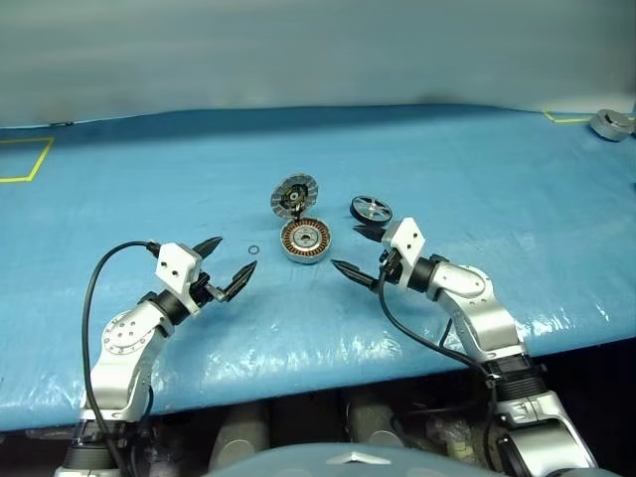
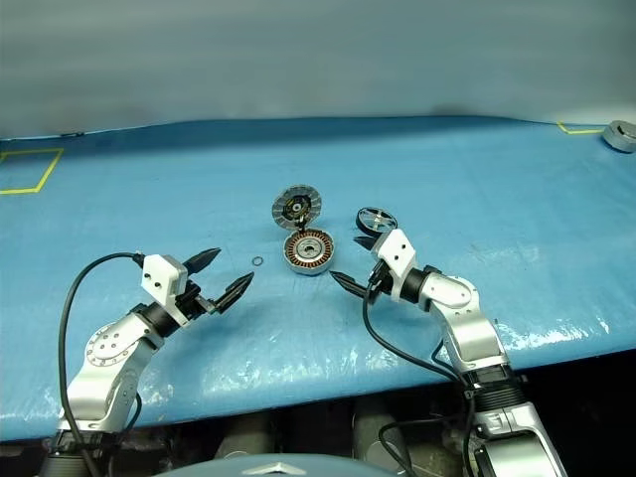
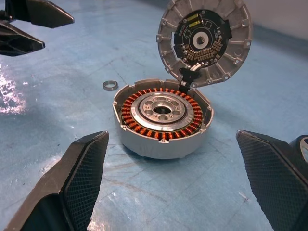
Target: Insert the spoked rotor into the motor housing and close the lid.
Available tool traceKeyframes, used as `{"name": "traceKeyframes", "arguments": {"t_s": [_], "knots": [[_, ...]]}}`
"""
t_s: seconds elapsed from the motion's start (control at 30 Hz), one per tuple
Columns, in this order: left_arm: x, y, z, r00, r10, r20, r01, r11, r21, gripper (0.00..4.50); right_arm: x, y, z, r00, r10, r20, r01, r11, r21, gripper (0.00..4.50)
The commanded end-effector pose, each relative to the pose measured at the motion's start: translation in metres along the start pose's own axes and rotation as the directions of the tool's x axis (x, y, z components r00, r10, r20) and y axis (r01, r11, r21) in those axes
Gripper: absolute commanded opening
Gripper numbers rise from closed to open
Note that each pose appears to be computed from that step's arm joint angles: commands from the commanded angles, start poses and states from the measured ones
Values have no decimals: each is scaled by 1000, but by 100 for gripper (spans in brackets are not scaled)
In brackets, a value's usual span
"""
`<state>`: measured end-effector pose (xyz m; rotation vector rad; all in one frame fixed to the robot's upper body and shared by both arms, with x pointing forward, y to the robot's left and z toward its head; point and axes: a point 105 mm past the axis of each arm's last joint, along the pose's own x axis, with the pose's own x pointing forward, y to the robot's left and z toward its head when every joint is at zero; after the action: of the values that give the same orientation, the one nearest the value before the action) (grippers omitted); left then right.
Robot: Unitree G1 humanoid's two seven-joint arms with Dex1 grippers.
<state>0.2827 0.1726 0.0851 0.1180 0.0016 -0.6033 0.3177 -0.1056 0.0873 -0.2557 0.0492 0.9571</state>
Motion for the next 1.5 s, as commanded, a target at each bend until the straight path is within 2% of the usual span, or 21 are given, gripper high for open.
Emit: {"name": "traceKeyframes", "arguments": {"t_s": [0.03,0.13,0.23,0.4,0.57,0.7,1.1,1.37,1.47,1.5], "knots": [[2,1,7,1000,8,26,-9,999,31,450,3,2,7,998,49,-36,-53,992,-114,447],[3,1,5,1000,9,22,-10,999,32,450,5,6,5,989,112,-99,-128,975,-181,447],[5,0,3,1000,9,22,-9,1000,30,450,7,6,5,959,183,-218,-246,918,-310,447],[10,-3,1,1000,1,20,-2,1000,23,450,24,2,32,879,286,-381,-458,726,-512,447],[11,-5,2,1000,3,26,-3,1000,22,450,44,-5,41,807,291,-514,-577,574,-581,447],[6,-6,0,999,27,25,-27,1000,16,450,62,-12,37,752,264,-604,-643,496,-584,447],[-1,-7,-4,998,65,16,-65,998,9,450,80,-8,31,714,288,-639,-692,434,-577,447],[2,-7,-6,998,62,11,-63,998,8,450,84,0,24,696,306,-650,-710,429,-558,447],[3,-6,-6,998,64,11,-64,998,13,450,85,-1,15,677,305,-670,-722,453,-524,447],[3,-6,-5,998,65,11,-65,998,16,450,84,-3,10,669,300,-680,-725,465,-509,430]]}}
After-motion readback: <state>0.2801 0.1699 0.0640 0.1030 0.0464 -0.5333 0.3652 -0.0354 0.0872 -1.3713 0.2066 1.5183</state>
